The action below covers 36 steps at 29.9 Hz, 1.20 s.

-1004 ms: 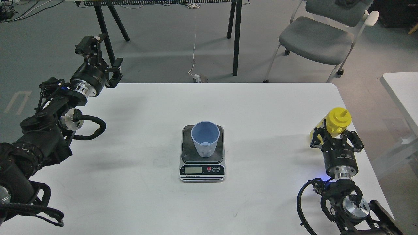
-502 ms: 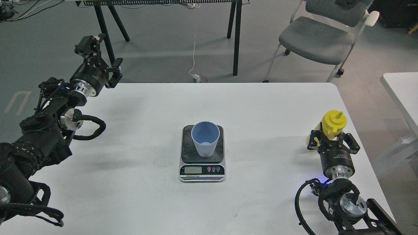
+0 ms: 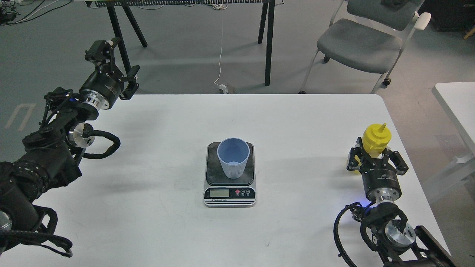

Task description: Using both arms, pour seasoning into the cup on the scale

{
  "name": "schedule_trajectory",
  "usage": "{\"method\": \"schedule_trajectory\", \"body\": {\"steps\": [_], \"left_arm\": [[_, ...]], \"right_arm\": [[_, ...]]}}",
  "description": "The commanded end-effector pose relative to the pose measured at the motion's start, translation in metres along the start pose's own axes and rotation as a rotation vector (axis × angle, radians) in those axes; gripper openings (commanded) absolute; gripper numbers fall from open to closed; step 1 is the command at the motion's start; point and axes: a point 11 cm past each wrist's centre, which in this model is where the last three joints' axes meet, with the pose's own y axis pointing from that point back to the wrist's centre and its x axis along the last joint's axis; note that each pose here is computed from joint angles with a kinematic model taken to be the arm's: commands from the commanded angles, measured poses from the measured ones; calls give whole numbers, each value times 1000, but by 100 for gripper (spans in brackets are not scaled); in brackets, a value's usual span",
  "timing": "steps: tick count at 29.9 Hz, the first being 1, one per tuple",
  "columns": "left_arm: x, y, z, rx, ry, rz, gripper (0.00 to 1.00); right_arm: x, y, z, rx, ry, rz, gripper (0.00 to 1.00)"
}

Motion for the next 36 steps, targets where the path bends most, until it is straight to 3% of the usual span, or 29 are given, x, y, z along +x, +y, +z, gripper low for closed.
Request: {"method": "schedule_trajectory", "body": {"steps": [1, 11, 21, 25, 29, 36], "left_arm": [[1, 1, -1, 3, 0, 1, 94], [-2, 0, -2, 3, 1, -4, 94], [-2, 1, -4, 5, 4, -3, 95], [-2, 1, -4, 5, 4, -3, 95], [1, 1, -1, 3, -1, 2, 95], [-6, -1, -6, 5, 13, -8, 95]], "right_arm": [[-1, 1, 0, -1, -2, -14, 94], [4, 8, 3, -32, 10, -13, 99], [15, 45, -23, -99, 101, 32, 99], [20, 69, -54, -149, 224, 78, 99], [17, 88, -117, -197, 441, 148, 99], [-22, 81, -215, -182, 744, 174, 99]]}}
